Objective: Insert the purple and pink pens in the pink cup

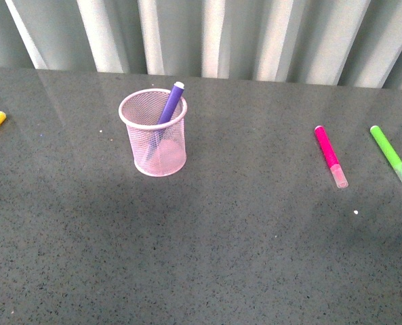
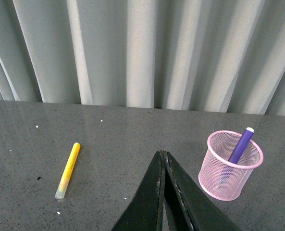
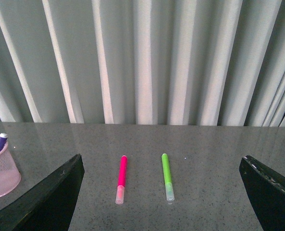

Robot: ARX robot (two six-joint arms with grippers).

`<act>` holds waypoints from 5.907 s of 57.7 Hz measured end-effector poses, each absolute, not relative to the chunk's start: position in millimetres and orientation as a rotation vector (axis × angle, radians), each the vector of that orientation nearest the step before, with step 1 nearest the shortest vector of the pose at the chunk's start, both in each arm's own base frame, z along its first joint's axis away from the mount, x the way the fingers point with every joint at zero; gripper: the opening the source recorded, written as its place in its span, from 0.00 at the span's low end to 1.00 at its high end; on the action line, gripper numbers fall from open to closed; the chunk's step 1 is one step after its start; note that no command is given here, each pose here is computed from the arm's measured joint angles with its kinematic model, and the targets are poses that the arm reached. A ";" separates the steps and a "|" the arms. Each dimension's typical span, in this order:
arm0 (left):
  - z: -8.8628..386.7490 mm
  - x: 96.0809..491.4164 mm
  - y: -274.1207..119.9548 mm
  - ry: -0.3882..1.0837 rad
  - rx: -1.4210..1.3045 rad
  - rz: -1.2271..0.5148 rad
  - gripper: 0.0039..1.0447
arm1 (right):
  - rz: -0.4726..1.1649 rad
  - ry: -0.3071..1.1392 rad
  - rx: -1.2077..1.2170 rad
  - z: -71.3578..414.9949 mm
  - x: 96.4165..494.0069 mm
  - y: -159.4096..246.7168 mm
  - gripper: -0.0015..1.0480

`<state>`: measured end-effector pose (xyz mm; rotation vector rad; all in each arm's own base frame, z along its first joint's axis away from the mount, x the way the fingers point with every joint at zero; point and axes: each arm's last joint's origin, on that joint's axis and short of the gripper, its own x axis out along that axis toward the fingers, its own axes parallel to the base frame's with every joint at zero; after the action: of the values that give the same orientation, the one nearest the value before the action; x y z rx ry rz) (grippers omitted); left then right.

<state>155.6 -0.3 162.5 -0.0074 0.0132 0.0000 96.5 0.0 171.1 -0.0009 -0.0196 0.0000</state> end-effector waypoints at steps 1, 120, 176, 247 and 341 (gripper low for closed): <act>162.5 153.6 -0.3 0.013 -0.007 0.000 0.03 | 0.000 -0.020 -0.001 171.1 96.5 0.0 0.93; 166.3 97.4 -0.2 -0.006 -0.007 -0.002 0.69 | 0.000 -0.020 -0.001 171.1 96.5 0.0 0.93; 166.3 97.4 -0.2 -0.006 -0.005 -0.002 0.94 | -0.057 0.842 0.191 150.6 348.0 -10.0 0.93; 166.3 97.4 -0.2 -0.006 -0.005 -0.002 0.94 | -0.031 0.960 0.132 96.6 431.0 55.9 0.93; 166.2 97.4 -0.2 -0.006 -0.005 -0.002 0.94 | 0.034 1.036 0.107 64.3 453.5 87.4 0.14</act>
<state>97.4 -0.2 166.2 -0.0048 -0.0055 -0.0019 453.5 87.4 64.3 0.1066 1.0361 0.0339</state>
